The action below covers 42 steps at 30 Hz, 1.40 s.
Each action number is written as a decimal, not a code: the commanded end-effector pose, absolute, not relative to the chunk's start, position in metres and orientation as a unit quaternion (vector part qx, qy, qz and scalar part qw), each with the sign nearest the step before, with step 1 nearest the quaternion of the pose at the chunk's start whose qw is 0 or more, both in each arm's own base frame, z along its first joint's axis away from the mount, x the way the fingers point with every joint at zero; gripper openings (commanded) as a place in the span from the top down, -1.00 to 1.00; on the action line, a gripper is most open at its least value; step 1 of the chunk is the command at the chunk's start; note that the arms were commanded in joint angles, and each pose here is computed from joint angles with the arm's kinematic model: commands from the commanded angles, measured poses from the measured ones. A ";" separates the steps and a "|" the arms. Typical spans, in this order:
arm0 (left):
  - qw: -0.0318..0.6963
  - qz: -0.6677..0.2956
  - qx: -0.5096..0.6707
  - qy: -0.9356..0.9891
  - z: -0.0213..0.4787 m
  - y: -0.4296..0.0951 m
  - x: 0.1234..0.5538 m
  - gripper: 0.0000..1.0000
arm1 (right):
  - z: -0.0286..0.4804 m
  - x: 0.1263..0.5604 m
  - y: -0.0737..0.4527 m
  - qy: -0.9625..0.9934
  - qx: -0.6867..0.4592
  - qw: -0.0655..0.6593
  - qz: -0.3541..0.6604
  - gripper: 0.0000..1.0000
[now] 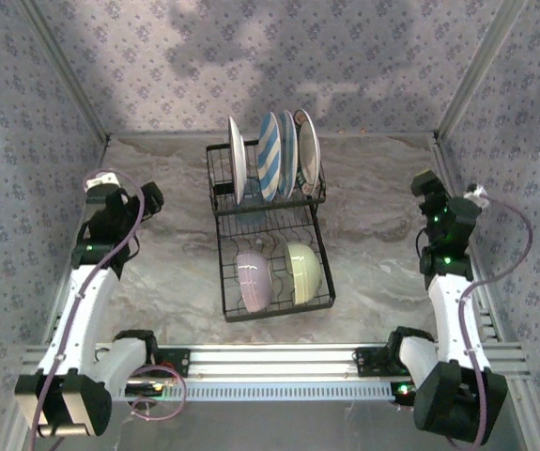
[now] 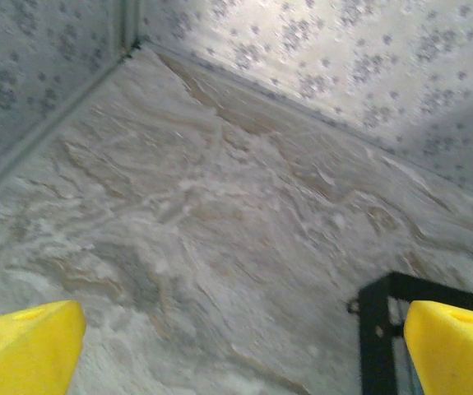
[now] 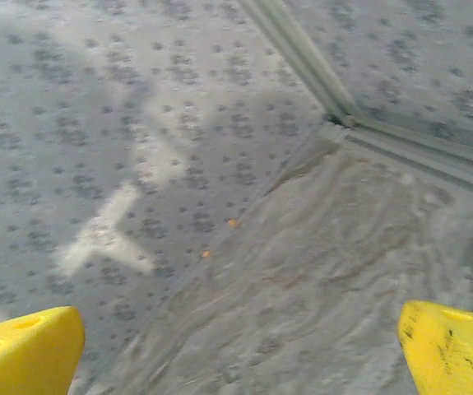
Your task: Unload the mixed dishes from the dish rack
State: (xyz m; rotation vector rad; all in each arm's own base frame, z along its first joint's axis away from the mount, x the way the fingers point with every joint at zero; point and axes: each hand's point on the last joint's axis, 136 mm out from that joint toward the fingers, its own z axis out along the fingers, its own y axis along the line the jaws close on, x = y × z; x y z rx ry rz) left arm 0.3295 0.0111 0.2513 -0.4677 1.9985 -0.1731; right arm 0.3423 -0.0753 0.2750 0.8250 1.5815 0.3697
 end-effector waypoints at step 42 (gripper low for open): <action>0.500 -0.471 0.123 0.716 0.336 -0.145 0.217 -0.99 | 0.401 0.291 0.184 0.840 -0.088 0.521 0.124 -0.69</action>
